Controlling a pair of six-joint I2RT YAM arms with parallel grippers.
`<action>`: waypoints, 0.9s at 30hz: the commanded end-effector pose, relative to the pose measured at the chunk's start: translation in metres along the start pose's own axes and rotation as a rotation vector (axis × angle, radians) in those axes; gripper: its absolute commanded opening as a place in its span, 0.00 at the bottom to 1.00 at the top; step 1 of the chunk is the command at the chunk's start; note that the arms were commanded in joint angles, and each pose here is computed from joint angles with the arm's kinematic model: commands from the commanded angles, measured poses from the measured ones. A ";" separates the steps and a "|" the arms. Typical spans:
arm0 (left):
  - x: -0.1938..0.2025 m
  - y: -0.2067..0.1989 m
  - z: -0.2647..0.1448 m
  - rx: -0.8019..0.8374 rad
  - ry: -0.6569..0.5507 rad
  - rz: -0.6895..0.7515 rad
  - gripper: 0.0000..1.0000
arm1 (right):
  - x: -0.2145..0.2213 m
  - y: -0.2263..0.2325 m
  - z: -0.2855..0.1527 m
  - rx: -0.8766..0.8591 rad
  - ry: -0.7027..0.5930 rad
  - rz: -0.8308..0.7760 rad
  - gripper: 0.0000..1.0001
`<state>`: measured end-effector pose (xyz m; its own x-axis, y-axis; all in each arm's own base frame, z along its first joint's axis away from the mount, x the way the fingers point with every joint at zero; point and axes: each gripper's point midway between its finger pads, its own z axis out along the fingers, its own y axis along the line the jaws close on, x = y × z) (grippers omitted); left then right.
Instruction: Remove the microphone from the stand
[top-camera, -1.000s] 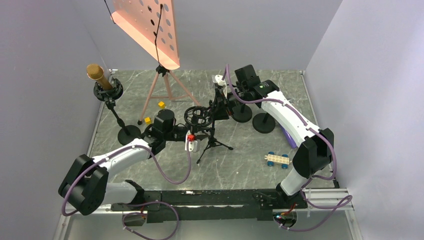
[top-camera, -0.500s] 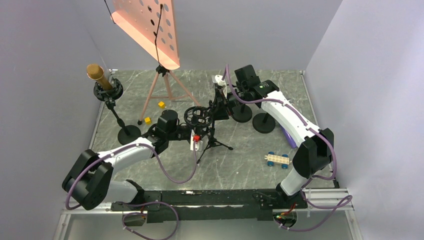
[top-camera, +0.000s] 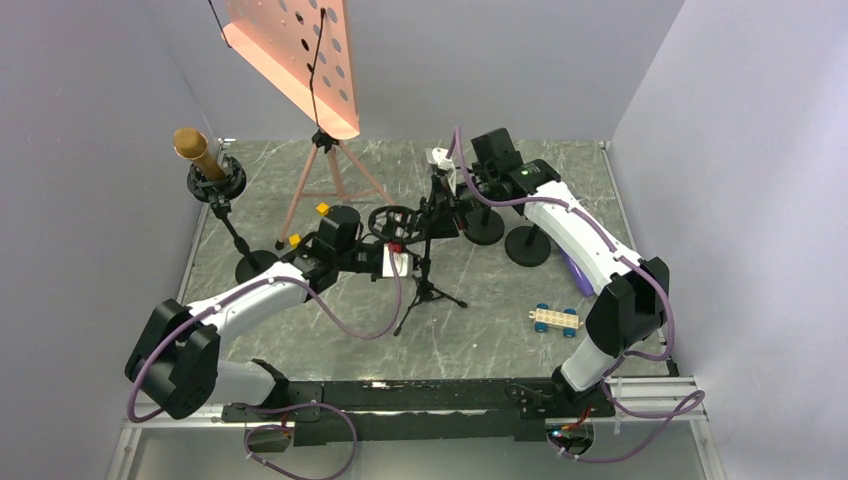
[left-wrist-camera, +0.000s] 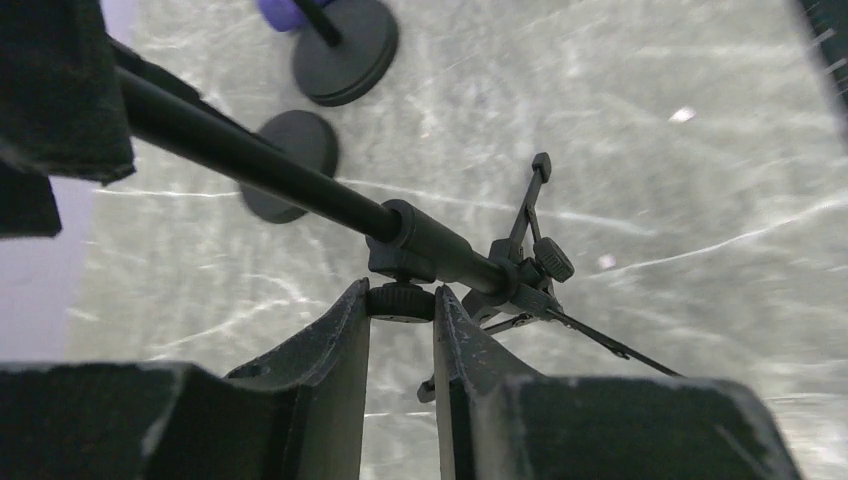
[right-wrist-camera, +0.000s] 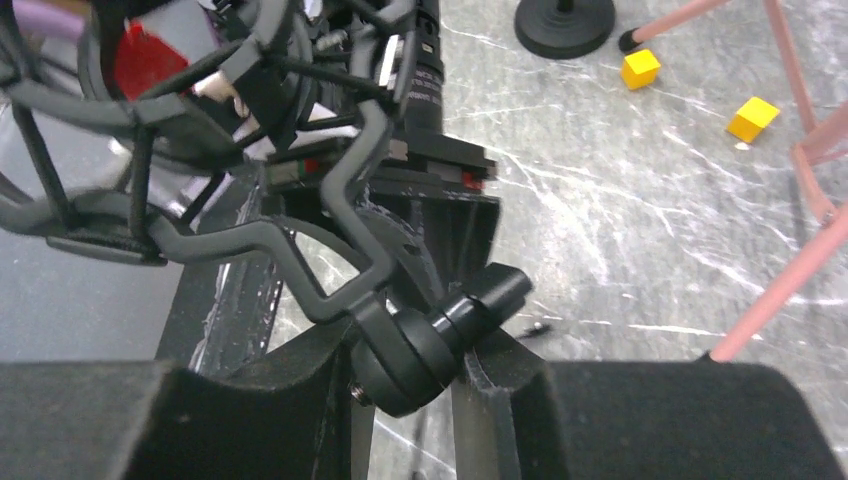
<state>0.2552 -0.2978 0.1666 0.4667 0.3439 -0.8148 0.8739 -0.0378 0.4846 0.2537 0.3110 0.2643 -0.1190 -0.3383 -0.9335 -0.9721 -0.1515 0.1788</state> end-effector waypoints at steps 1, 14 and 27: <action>-0.060 -0.020 -0.006 0.172 -0.141 -0.407 0.00 | -0.012 0.010 -0.003 -0.018 -0.017 -0.051 0.00; -0.056 -0.017 -0.017 0.168 -0.220 -1.036 0.00 | -0.013 0.016 0.001 -0.024 0.008 -0.146 0.00; -0.038 -0.034 -0.021 0.137 -0.199 -1.166 0.00 | -0.017 0.025 0.016 -0.061 0.052 -0.254 0.00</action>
<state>0.2110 -0.2865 0.1683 -0.6236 0.1243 -0.7718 0.7805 0.1542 -0.6059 0.2329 0.3150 0.2579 -0.0137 -0.3929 -0.9195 -0.9689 -0.2221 0.1094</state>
